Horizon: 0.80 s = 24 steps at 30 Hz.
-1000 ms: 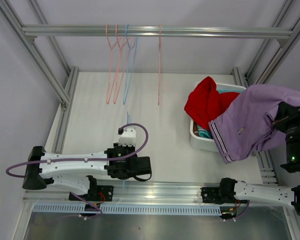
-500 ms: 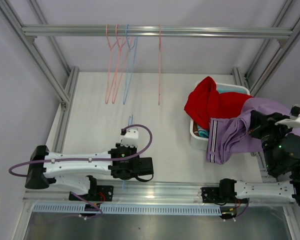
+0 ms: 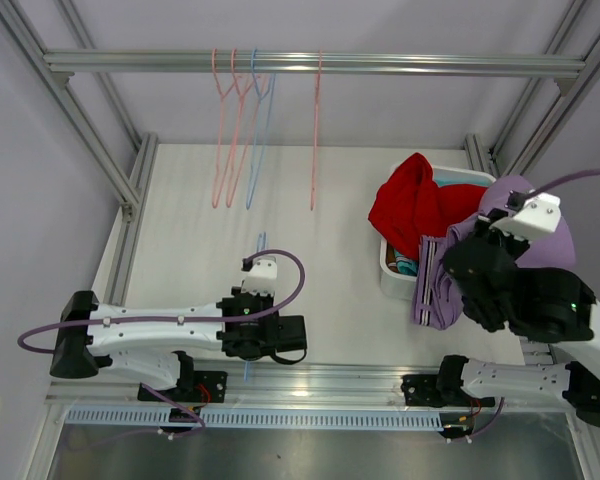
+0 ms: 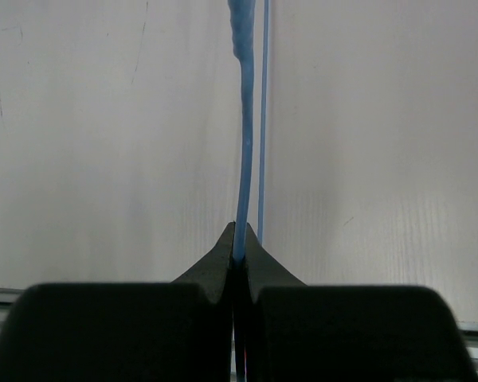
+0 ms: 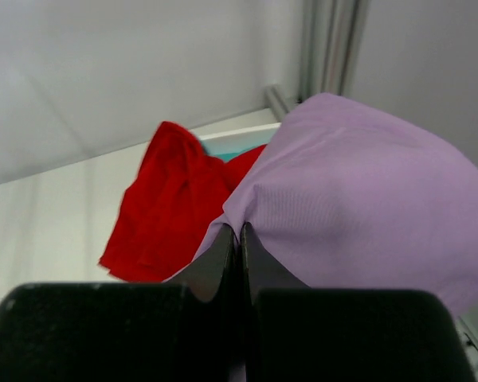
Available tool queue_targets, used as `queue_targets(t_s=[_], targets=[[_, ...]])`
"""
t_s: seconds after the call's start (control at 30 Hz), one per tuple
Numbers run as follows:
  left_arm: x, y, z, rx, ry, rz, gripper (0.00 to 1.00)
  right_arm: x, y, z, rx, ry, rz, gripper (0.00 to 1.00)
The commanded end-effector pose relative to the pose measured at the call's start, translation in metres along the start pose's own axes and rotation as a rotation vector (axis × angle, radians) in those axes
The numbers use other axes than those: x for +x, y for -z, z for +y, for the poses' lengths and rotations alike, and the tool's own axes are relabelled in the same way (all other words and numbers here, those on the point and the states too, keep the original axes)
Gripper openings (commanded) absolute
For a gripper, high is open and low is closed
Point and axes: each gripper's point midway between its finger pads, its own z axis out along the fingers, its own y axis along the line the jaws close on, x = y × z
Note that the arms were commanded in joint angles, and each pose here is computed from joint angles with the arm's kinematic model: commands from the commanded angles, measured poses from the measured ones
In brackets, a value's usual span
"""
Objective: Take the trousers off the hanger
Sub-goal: Place the trousers in the bin.
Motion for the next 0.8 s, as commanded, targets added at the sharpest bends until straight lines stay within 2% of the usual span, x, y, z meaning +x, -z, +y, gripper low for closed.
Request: queue_targets(t_s=[0.0, 0.3, 0.77], targets=[[0.001, 0.001, 0.002, 0.0, -0.025, -0.008, 0.0, -0.046, -0.008, -0.039, 0.323, -0.055, -0.222, 0.0], [0.006, 0.001, 0.006, -0.004, -0.038, -0.001, 0.01, -0.049, -0.035, -0.015, 0.438, -0.02, -0.255, 0.0], [0.02, -0.004, 0.015, -0.007, -0.039, 0.01, 0.0, 0.025, -0.112, 0.002, 0.647, 0.067, -0.204, 0.0]])
